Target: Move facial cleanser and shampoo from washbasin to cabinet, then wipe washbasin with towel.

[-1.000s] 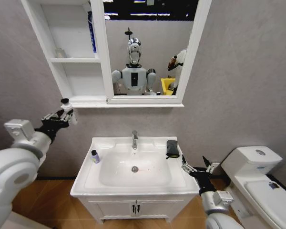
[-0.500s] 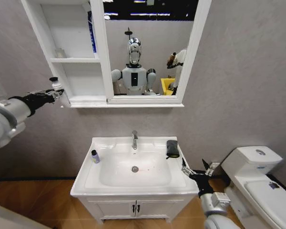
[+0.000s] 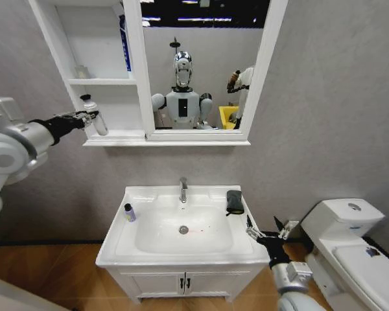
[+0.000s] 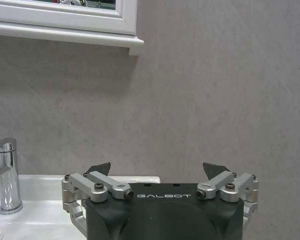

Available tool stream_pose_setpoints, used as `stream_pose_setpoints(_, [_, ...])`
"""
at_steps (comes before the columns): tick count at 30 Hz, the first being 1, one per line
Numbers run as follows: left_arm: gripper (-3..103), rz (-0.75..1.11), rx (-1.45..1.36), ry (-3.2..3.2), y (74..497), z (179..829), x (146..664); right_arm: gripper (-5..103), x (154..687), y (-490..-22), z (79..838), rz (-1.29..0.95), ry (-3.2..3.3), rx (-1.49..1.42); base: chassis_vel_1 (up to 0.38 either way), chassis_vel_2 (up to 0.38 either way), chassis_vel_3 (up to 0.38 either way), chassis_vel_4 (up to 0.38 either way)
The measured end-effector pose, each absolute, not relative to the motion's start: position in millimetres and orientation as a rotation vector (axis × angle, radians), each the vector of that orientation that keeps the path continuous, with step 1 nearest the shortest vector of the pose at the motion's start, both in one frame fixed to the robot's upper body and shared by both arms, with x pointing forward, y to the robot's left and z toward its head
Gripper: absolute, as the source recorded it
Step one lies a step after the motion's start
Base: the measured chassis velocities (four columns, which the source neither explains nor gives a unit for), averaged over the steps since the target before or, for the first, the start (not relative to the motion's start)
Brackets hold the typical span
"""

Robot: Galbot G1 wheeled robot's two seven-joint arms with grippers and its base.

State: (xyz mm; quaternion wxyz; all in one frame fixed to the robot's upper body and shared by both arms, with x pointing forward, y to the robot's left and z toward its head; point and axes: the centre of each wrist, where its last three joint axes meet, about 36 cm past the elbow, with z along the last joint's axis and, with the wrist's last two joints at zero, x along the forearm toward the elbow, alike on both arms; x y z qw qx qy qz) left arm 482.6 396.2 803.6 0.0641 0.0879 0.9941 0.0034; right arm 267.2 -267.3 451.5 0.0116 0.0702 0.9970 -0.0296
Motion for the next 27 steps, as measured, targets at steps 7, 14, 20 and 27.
stream_pose_setpoints(7, [30,-0.014,0.211,3.029,393,808,522,100,266,-272,444,-0.091,3.113,0.235,0.0,0.0,0.0,0.0])
stream_pose_setpoints(14, [30,-0.014,0.139,3.079,395,804,550,100,266,-275,438,-0.088,3.117,0.247,0.0,0.0,0.0,0.0])
stream_pose_setpoints(20, [27,-0.032,0.105,3.079,393,804,568,100,264,-274,429,-0.087,3.13,0.252,0.0,0.0,0.0,0.0])
stream_pose_setpoints(27, [53,-0.017,0.081,3.081,391,800,573,100,265,-277,427,-0.096,3.128,0.264,0.0,0.0,0.0,0.0])
